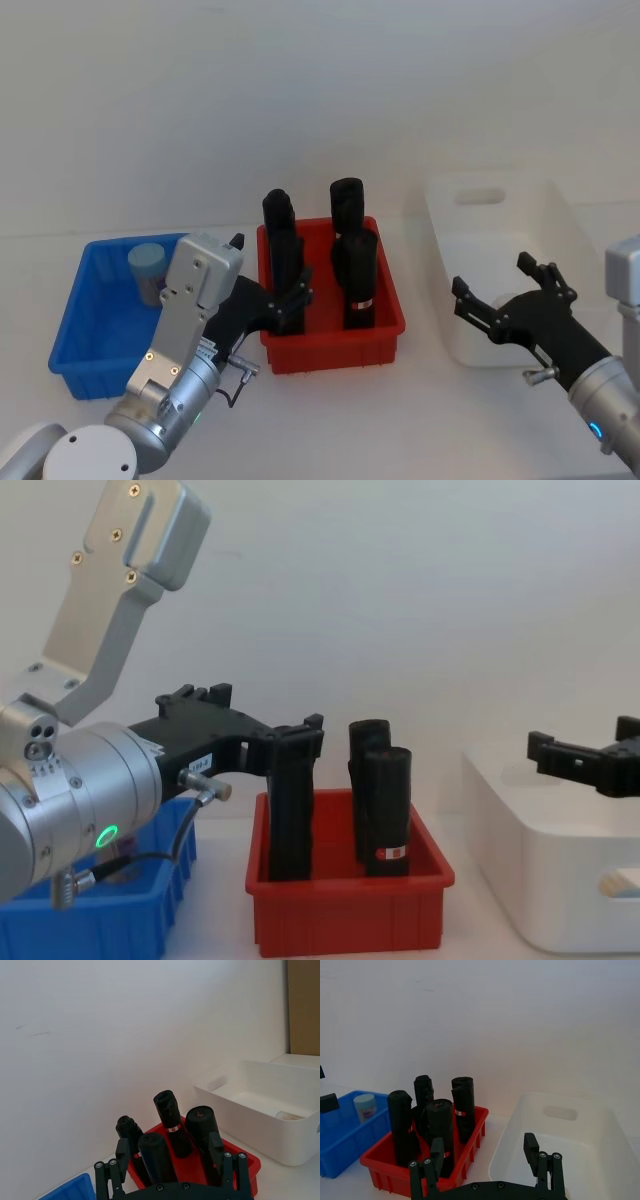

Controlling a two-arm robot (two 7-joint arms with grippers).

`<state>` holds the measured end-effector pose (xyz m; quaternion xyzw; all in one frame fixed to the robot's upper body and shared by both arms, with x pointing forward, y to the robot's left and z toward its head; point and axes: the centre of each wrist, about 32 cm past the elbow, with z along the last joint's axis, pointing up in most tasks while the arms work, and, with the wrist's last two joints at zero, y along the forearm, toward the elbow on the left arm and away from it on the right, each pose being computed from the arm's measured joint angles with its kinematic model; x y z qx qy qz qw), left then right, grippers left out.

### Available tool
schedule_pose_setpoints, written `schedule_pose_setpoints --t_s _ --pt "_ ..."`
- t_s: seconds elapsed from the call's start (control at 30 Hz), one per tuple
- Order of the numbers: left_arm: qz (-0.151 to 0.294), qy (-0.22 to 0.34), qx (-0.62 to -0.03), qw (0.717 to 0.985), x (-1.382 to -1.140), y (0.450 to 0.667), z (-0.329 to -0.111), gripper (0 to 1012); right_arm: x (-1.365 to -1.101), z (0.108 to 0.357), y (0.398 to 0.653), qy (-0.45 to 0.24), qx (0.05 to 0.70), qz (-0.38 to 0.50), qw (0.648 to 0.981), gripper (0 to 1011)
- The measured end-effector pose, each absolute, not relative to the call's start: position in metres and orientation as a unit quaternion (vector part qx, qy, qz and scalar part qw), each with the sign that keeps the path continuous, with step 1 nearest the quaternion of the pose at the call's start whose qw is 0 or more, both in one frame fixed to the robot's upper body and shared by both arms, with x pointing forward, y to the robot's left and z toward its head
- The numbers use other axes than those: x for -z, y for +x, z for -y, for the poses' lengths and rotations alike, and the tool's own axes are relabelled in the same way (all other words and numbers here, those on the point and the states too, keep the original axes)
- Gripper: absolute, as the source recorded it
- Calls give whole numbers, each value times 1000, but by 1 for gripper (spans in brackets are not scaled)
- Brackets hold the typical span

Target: Pick the cotton swabs from the blue box and place them into the white box.

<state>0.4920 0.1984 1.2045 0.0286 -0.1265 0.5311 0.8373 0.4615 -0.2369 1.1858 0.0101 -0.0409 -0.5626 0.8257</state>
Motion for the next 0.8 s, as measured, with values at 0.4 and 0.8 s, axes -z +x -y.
schedule_pose_setpoints --t_s 0.4,0.8 --pt "126 29 -531 837 -1204 492 -198 1004 -1181 233 490 -3 540 52 840 1002" --pt "126 29 -531 837 -1204 492 -198 1004 -1171 224 534 -22 504 54 862 1002"
